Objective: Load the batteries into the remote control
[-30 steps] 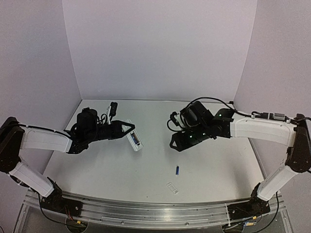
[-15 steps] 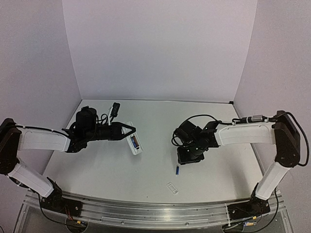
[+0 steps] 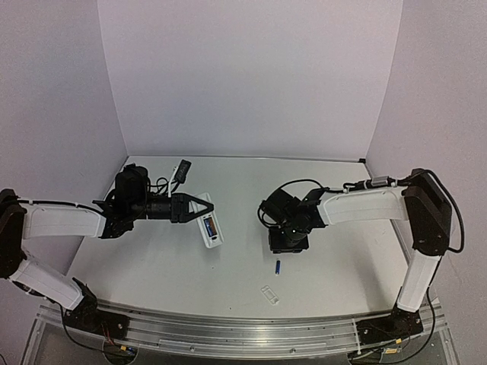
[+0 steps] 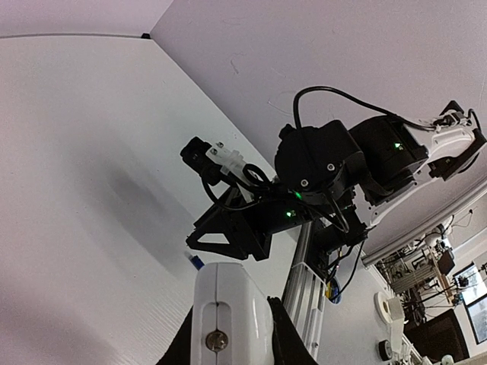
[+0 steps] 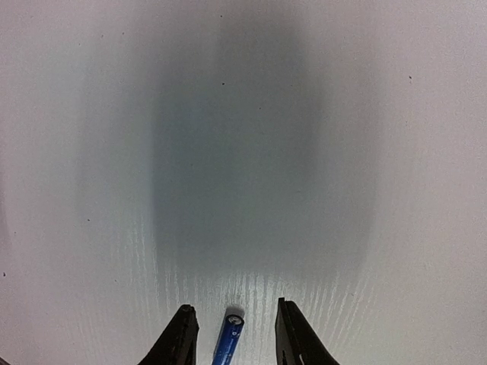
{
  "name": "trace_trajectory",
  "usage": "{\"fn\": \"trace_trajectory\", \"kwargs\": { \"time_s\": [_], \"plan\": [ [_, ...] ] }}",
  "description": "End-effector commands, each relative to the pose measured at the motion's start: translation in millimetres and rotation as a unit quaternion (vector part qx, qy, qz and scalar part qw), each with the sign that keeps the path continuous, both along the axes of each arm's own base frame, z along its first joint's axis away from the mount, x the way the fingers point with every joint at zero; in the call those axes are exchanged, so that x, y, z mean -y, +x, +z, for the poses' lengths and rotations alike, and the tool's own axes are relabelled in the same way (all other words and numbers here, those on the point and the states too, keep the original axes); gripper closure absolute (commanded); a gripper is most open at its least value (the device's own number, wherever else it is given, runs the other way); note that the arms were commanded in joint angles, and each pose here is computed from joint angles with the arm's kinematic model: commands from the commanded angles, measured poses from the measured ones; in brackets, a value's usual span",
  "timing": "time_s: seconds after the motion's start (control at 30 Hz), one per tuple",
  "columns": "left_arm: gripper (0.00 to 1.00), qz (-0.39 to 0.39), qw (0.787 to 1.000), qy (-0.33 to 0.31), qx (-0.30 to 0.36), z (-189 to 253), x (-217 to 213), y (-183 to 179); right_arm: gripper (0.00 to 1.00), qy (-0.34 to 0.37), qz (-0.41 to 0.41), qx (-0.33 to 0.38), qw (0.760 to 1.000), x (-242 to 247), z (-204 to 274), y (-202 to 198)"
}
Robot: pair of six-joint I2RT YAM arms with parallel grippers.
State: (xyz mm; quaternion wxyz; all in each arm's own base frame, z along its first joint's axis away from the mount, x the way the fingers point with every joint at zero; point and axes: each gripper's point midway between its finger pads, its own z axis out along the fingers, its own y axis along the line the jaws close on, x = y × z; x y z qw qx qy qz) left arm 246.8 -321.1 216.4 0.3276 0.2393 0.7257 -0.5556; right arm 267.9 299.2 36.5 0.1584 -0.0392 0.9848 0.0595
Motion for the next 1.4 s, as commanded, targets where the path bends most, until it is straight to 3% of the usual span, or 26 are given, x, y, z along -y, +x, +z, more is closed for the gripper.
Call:
{"fn": "trace_trajectory", "kwargs": {
  "time_s": [0.0, 0.23, 0.87, 1.37],
  "plan": [
    [1.0, -0.024, 0.998, -0.023, 0.055, 35.1, 0.5, -6.2, 0.68, 0.004, -0.018, 0.005, 1.0, -4.4, 2.7, 4.7],
    [1.0, -0.021, 0.998, -0.017, 0.055, 35.2, -0.8, -6.3, 0.75, 0.002, -0.027, -0.014, 1.0, -7.7, -6.8, 2.6],
    [1.0, -0.018, 0.999, -0.003, 0.048, 29.4, -2.3, -5.5, 0.78, 0.01, -0.081, -0.102, 0.991, -9.9, -20.1, -24.4],
    [1.0, -0.008, 0.999, -0.003, 0.049, 31.6, -4.5, -3.7, 0.87, -0.007, -0.09, -0.113, 0.989, -6.5, -33.3, -25.8]
  ]
}}
